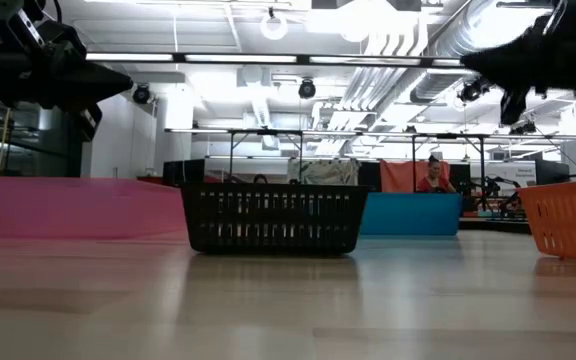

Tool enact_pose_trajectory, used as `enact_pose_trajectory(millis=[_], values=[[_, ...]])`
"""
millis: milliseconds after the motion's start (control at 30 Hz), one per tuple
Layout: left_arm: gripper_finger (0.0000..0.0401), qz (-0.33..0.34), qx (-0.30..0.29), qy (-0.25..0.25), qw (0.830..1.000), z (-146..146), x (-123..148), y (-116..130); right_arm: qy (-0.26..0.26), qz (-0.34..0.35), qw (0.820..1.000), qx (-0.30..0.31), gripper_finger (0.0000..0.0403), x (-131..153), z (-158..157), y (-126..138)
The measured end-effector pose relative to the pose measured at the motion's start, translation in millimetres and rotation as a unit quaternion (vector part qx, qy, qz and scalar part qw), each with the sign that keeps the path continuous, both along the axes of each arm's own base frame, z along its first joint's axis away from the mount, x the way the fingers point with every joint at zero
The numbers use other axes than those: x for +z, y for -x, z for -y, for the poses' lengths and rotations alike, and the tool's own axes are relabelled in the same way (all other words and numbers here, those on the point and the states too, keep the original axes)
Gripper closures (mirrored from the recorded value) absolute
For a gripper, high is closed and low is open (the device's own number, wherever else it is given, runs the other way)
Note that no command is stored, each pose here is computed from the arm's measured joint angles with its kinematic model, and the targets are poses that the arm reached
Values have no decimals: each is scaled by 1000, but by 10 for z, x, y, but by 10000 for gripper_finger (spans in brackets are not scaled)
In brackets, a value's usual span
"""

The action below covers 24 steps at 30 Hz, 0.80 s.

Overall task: Sort Halloween decoration
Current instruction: Put the black skull toy into the black bin

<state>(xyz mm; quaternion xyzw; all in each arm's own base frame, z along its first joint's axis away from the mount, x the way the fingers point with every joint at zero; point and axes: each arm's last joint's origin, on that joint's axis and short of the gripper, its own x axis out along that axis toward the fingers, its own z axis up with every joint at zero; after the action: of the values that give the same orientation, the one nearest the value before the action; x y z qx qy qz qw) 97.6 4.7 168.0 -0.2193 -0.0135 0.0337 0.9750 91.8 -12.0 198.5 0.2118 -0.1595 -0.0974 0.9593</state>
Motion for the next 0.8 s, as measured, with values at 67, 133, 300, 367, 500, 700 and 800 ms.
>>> enact_pose_trajectory(millis=[67, 133, 300, 367, 500, 700, 800], values=[[398, 0, 0, 0, 1000, 0, 0, 0, 10, 19, 1000, -1, 375, 162, -3, 33], [398, 0, 0, 0, 1000, 0, 0, 0, 15, 19, 1000, 1, 352, 312, -6, 45], [398, 0, 0, 0, 1000, 0, 0, 0, 29, -57, 996, 58, 282, 566, -37, -97], [398, 0, 0, 0, 1000, 0, 0, 0, 36, -102, 991, 84, 259, 622, -64, -213], [398, 0, 0, 0, 1000, 0, 0, 0, 60, -169, 976, 126, 233, 733, -144, -463], [398, 0, 0, 0, 1000, 0, 0, 0, 92, -236, 953, 168, 229, 888, -288, -813], [398, 0, 0, 0, 1000, 0, 0, 0, 72, -252, 942, 207, 229, 966, -420, -976]])
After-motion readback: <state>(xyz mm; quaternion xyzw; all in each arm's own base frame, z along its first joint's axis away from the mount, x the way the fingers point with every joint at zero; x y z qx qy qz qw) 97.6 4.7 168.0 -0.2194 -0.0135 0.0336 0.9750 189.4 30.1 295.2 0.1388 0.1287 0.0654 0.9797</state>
